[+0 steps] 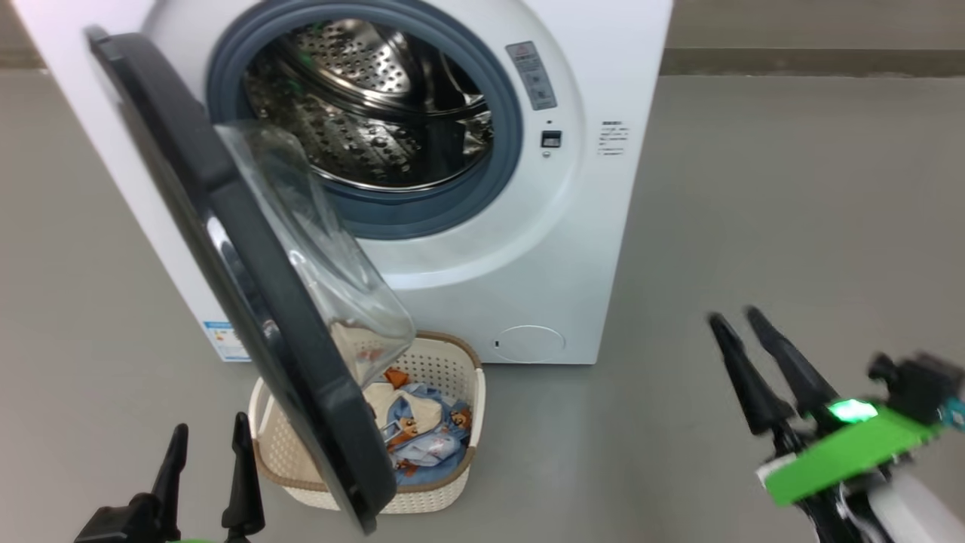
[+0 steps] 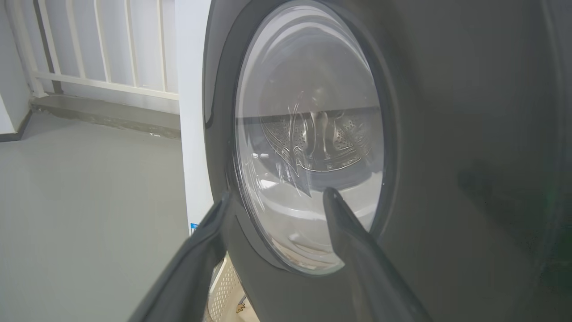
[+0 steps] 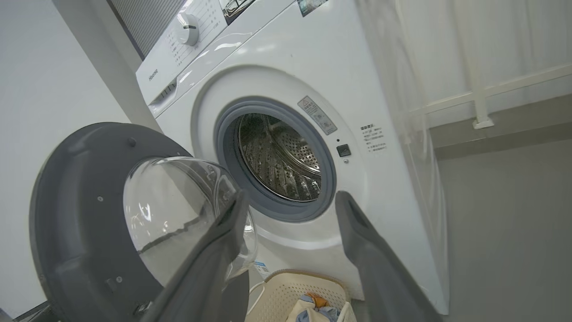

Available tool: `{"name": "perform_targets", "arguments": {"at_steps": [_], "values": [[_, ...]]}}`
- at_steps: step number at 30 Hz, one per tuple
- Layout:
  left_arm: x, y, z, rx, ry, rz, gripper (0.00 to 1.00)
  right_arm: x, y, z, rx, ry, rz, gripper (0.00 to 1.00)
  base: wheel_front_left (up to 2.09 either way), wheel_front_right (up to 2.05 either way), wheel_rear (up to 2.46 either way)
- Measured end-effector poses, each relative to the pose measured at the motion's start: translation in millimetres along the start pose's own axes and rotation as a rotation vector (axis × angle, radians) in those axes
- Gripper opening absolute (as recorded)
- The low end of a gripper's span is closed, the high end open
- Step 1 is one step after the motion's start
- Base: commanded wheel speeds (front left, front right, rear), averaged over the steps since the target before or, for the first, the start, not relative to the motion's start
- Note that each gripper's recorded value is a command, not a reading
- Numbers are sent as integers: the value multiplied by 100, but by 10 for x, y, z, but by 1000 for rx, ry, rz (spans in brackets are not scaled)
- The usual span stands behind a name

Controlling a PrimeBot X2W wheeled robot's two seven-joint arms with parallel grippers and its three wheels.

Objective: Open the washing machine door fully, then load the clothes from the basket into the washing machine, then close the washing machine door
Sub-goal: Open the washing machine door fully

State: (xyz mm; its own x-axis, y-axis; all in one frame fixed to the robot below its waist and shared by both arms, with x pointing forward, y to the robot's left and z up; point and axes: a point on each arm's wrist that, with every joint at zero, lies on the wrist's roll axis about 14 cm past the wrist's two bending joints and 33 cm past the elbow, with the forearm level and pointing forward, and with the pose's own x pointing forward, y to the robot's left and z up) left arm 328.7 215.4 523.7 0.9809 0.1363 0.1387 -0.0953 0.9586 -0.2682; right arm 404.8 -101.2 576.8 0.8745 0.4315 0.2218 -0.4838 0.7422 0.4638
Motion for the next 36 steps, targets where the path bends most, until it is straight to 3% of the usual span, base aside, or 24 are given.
{"name": "perform_targets", "arguments": {"at_steps": [8, 20, 36], "values": [[16, -60, -59, 14, 18, -25, 100, -525, -459, -16, -205, -41, -219, 100, 0, 0, 0], [22, -94, -82, 22, 25, -43, 100, -890, -618, 18, -436, -43, -368, 100, 0, 0, 0], [-46, -66, -129, 25, 42, -35, 100, -1118, -710, -161, -450, 10, -456, 100, 0, 0, 0]]}}
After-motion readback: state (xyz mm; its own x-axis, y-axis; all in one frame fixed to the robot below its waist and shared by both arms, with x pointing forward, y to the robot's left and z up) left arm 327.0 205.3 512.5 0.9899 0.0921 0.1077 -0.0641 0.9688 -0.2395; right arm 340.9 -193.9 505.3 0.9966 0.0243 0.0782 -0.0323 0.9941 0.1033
